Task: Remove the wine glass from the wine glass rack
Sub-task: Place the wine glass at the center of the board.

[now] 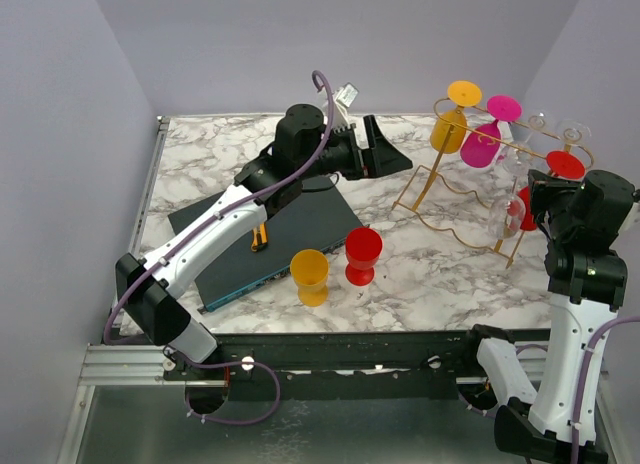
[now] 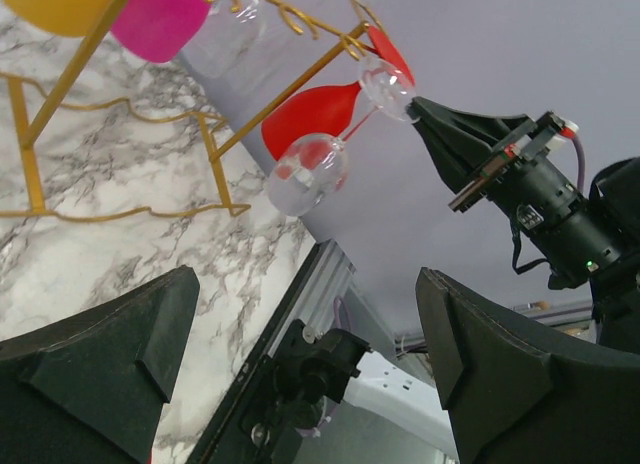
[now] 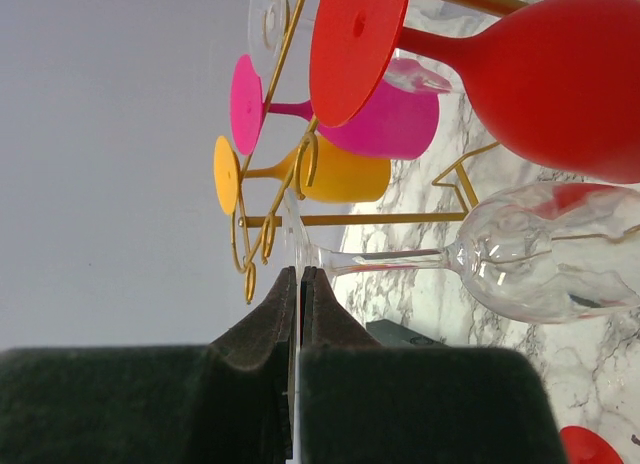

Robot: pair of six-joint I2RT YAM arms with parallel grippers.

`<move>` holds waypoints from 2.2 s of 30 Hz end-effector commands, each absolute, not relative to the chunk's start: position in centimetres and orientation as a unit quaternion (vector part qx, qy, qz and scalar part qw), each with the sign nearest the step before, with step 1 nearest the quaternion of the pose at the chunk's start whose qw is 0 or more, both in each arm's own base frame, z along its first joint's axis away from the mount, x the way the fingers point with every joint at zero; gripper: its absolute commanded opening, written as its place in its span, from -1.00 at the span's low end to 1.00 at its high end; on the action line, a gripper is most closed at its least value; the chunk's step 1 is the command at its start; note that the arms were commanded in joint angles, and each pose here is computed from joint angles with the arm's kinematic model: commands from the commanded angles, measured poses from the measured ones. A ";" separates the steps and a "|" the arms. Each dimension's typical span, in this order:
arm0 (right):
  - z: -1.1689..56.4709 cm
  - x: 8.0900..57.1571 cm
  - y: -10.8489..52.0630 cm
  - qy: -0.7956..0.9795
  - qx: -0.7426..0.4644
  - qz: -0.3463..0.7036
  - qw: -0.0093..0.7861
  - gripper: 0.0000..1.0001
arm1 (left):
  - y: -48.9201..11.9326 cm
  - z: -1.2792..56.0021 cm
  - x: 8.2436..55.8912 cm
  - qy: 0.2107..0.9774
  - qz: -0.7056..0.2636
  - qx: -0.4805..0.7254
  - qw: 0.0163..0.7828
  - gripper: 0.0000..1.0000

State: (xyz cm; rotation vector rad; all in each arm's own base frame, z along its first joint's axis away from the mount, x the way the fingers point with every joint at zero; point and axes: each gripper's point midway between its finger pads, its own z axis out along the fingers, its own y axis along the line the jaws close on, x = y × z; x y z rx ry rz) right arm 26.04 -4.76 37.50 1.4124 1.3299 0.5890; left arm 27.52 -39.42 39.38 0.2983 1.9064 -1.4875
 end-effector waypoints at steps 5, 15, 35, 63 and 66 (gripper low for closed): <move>38.9 26.9 -2.0 0.586 0.541 0.311 0.517 -0.99 | -42.2 41.3 26.5 0.637 -0.575 0.211 0.468 0.97; 38.7 27.7 0.3 0.608 0.509 0.364 0.489 -0.99 | -43.9 39.5 26.9 0.574 -0.558 0.248 0.546 0.93; 41.8 27.9 4.0 0.628 0.438 0.456 0.454 -0.99 | -49.7 36.1 27.3 0.499 -0.563 0.285 0.594 0.64; 43.5 28.4 7.4 0.647 0.380 0.512 0.418 -0.99 | -50.8 37.5 28.7 0.470 -0.562 0.251 0.633 0.54; 43.4 28.6 8.1 0.651 0.376 0.514 0.414 -0.99 | -50.8 37.6 28.9 0.469 -0.559 0.249 0.637 0.54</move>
